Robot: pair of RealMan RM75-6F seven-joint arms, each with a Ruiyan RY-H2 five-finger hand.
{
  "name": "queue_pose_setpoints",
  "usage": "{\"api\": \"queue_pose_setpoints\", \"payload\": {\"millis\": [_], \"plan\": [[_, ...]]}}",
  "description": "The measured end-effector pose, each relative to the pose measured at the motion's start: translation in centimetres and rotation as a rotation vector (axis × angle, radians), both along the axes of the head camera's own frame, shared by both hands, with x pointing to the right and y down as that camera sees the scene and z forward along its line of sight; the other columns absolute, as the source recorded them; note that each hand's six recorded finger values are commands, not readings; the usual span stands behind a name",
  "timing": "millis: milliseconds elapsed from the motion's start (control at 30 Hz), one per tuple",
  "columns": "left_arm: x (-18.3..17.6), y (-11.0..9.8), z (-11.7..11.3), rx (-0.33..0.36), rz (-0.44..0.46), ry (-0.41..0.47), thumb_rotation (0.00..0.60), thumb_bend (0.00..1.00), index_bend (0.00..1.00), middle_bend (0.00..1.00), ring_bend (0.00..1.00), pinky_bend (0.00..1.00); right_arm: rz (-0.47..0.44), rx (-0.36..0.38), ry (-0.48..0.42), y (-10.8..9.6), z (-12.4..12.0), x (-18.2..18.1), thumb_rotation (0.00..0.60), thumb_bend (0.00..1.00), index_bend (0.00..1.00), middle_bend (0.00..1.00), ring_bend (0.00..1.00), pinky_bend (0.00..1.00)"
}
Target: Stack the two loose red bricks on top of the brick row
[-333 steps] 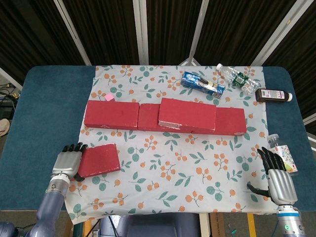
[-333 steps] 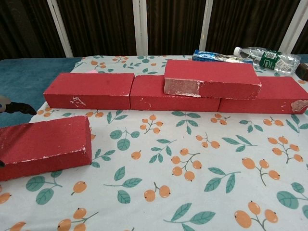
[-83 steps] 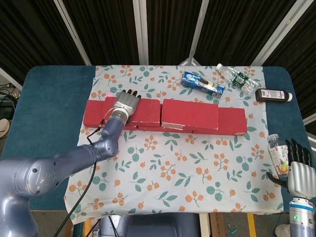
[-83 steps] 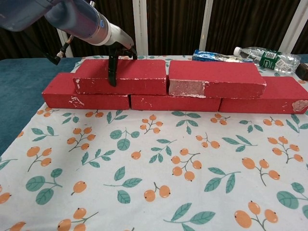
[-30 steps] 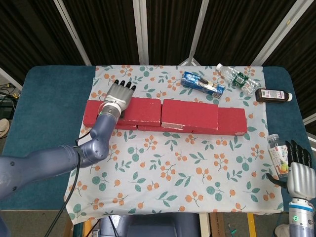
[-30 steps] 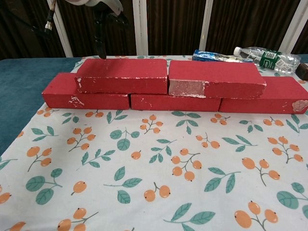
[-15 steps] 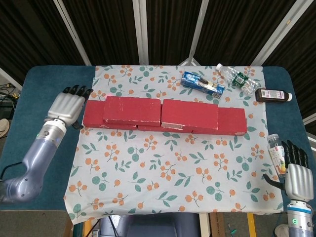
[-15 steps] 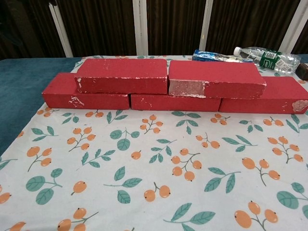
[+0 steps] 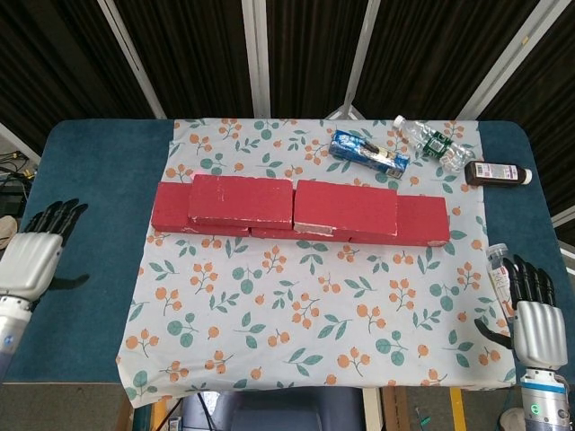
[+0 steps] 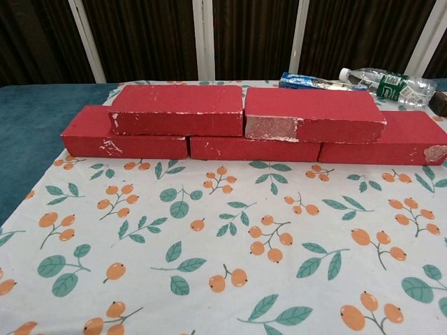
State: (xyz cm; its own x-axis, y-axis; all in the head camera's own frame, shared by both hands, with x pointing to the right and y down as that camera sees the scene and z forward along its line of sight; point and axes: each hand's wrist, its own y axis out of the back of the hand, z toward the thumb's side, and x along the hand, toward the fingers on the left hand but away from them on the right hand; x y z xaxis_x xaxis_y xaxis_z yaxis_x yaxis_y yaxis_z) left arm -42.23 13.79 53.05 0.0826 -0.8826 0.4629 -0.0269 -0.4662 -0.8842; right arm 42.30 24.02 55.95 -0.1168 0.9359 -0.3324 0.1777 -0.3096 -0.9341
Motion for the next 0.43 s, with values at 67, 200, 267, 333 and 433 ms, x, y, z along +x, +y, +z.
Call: {"api": "queue_pose_setpoints", "payload": {"millis": [67,200,267,333,433], "plan": [[-1.0,2.2,0.1,0.042,-0.013,0.018,0.6,0.0,0.07,0.03,0.0,0.13,-0.01,0.004,0.001,0.0,-0.2,-0.1,0.6,0.15,0.0,0.0,0.0,0.0],[-2.2,5.7,0.6,0.095,-0.031,0.049,0.6,0.0,0.08,0.03,0.0,0.13,-0.02,0.017,0.003,0.1,-0.7,-0.2,0.6,0.15,0.0,0.0,0.0,0.0],[-2.6,7.2,1.0,0.103,-0.036,0.058,0.6,0.0,0.09,0.03,0.0,0.13,-0.021,0.022,-0.001,0.2,-0.9,-0.2,0.6,0.15,0.0,0.0,0.0,0.0],[-2.8,8.1,1.3,0.104,-0.037,0.065,0.6,0.0,0.09,0.03,0.0,0.13,-0.022,0.025,-0.009,0.3,-1.1,-0.3,0.6,0.15,0.0,0.0,0.0,0.0],[-2.6,8.8,1.3,0.108,-0.022,0.081,0.6,0.0,0.09,0.03,0.0,0.13,-0.023,0.027,-0.013,0.3,-1.4,-0.3,0.6,0.15,0.0,0.0,0.0,0.0]]}}
